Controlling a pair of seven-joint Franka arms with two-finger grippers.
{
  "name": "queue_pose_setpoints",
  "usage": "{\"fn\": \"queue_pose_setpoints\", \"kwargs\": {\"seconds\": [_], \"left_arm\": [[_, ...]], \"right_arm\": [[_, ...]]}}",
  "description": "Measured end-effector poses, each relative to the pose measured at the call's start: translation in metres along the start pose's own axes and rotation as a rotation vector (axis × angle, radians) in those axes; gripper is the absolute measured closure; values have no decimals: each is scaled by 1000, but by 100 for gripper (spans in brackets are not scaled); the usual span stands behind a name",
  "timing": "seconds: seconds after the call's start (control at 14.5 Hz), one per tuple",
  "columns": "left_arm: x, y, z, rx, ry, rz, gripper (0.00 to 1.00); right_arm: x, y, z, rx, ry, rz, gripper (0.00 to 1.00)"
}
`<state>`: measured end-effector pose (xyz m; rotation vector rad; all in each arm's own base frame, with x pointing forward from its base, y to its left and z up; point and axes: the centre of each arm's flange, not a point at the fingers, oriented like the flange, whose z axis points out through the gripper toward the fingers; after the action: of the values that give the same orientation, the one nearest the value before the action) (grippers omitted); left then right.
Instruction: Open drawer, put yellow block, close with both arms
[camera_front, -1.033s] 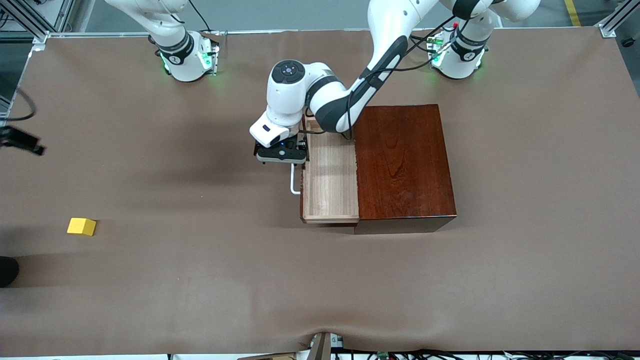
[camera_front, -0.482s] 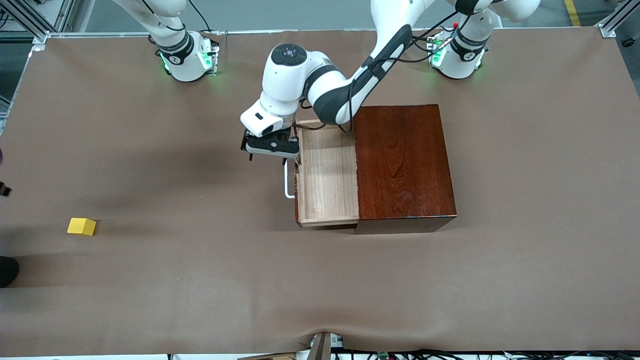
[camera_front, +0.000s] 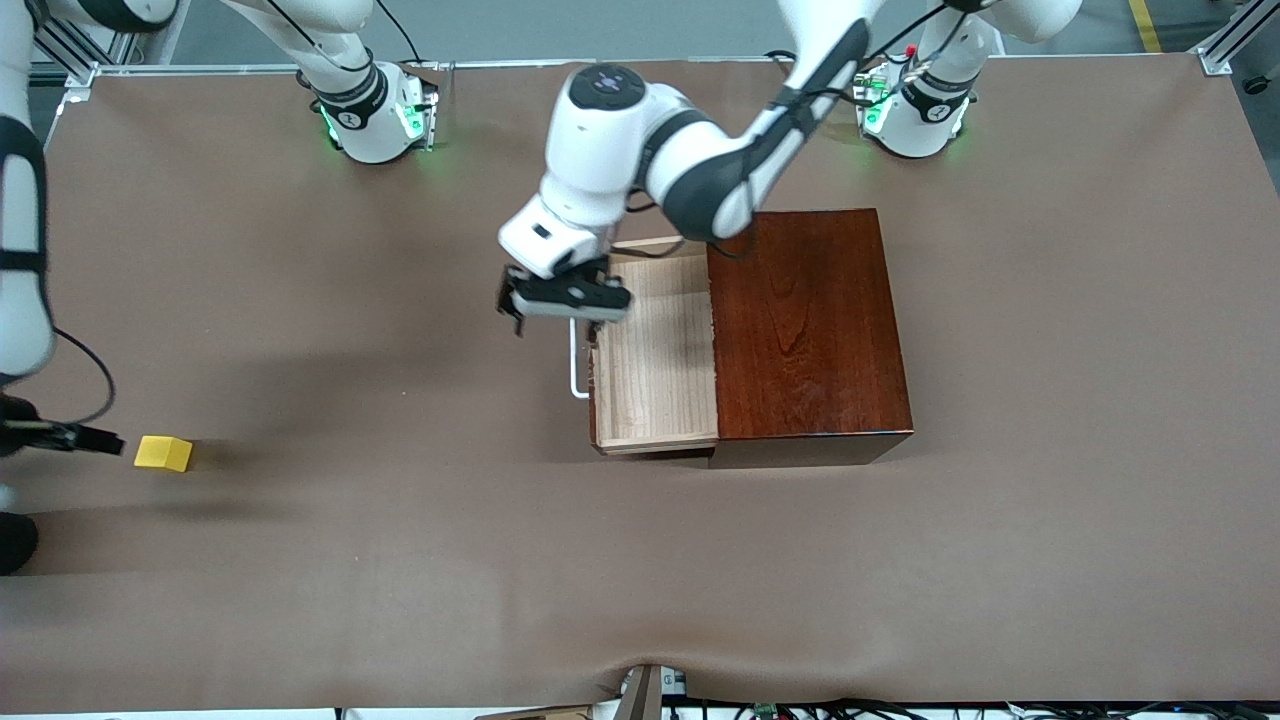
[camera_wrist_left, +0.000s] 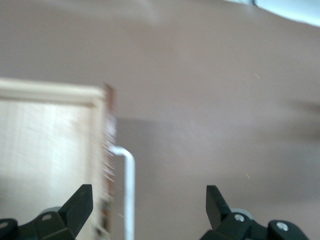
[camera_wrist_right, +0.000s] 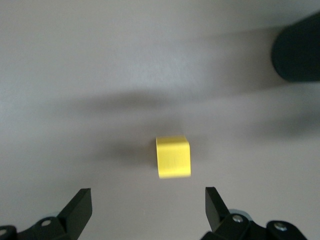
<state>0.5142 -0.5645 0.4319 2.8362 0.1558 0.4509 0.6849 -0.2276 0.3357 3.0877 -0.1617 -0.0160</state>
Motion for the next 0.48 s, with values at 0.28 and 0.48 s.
{"fn": "queue_pose_setpoints", "kwargs": {"seconds": [0.28, 0.48], "left_arm": [[98, -89, -21, 99, 15, -40, 0], [149, -154, -33, 169, -6, -14, 0]], "right_arm": [[-8, 17, 74, -12, 43, -1, 0], [-27, 33, 107, -11, 40, -26, 0]]}}
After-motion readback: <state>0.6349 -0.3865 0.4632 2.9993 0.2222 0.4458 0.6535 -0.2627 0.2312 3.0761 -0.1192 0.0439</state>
